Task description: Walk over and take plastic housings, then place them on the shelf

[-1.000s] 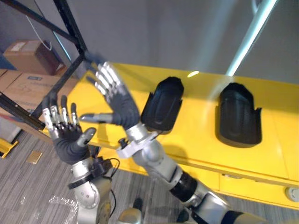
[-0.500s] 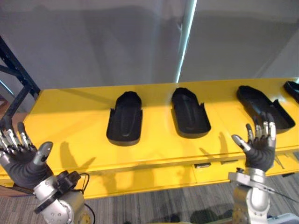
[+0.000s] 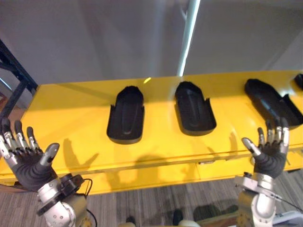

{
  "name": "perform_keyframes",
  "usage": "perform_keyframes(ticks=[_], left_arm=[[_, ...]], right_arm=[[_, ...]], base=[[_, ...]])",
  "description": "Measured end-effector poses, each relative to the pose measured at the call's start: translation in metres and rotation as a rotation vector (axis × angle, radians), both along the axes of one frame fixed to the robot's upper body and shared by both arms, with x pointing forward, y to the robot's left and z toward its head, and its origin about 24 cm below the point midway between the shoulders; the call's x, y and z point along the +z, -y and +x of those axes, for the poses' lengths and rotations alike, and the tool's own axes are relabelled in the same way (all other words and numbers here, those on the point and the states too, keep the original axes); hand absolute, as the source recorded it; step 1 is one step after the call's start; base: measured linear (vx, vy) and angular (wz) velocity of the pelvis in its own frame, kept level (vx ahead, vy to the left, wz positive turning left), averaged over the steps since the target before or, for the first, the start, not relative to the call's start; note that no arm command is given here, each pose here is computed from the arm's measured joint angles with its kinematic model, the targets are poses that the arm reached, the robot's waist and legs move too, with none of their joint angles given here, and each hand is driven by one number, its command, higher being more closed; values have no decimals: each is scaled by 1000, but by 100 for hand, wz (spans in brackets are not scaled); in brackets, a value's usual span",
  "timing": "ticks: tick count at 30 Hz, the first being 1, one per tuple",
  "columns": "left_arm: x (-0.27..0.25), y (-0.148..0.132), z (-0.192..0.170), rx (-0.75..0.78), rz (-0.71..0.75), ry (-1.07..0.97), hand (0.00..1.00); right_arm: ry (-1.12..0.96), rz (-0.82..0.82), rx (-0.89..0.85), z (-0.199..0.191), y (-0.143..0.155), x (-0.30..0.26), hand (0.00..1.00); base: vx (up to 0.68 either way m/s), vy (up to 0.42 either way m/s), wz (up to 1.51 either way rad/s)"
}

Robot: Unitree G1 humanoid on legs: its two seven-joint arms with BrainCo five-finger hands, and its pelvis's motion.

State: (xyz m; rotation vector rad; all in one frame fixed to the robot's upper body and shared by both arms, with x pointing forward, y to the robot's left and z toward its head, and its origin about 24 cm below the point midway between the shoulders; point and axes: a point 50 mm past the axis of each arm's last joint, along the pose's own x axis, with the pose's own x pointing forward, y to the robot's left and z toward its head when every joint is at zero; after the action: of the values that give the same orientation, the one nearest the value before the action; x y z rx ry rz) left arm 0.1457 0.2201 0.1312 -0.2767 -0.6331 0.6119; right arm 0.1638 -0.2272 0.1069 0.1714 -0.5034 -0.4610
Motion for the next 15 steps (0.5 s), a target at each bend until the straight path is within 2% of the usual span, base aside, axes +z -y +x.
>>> perform_keyframes(ticks=[9, 15], left_arm=[[6, 9, 5, -66, 9, 27, 0], [13, 19, 13, -135, 29, 62, 0]], right_arm=[[-9, -15, -90, 0, 1, 1, 0], [-33, -41, -130, -5, 5, -1, 0]], base=[[26, 26, -19], [23, 37, -65]])
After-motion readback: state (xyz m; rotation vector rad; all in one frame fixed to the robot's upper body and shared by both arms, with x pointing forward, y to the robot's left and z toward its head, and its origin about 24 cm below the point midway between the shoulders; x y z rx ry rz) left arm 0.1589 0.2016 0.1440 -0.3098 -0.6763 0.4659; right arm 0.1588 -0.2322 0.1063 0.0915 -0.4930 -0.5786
